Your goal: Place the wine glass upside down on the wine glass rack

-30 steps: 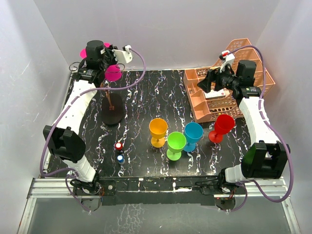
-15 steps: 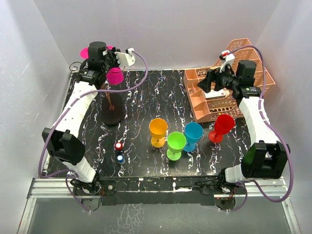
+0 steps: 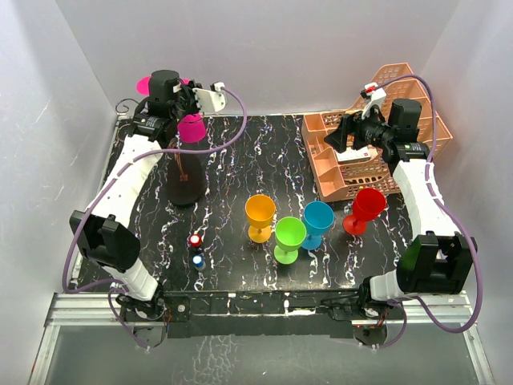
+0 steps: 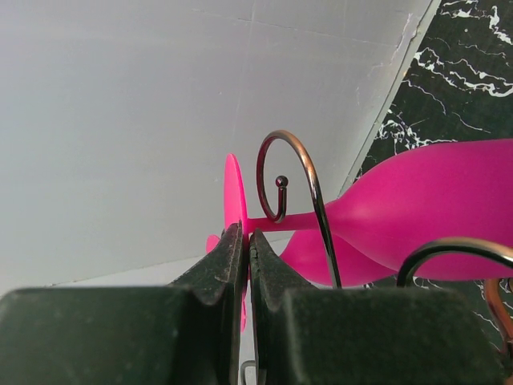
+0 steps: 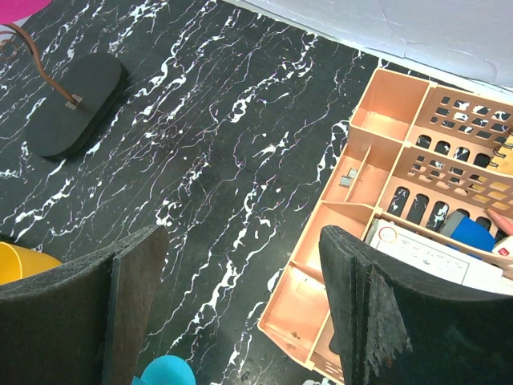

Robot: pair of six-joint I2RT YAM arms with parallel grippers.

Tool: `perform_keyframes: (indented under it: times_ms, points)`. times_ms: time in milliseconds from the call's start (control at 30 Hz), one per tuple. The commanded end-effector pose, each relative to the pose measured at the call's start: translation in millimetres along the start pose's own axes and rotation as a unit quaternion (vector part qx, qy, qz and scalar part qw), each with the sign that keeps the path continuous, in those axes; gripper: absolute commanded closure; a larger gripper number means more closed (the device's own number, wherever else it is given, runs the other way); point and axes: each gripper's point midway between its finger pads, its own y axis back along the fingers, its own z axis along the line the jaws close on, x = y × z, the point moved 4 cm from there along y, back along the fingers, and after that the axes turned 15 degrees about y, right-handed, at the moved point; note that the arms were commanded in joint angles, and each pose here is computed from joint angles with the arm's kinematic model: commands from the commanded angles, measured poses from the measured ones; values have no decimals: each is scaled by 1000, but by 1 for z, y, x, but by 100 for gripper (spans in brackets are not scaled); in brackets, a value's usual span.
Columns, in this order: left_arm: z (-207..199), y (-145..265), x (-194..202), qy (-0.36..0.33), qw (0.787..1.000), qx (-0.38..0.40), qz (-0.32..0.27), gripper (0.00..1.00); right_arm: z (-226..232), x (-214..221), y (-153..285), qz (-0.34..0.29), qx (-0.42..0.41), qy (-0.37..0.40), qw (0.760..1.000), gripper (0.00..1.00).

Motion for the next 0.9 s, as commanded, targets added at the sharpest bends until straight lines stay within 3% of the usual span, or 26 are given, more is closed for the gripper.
perform_keyframes:
  times_ms: [0,667,867]
  points:
    - [21,33,-13,-1,999,-31,-20,100,-6,-13,1,-28,8,31,999,17]
    - [12,41,-5,-16,999,-48,4,100,-6,-10,0,-27,6,28,999,17]
    - [13,45,-6,23,997,-70,1,100,-6,-9,0,-26,5,26,999,17]
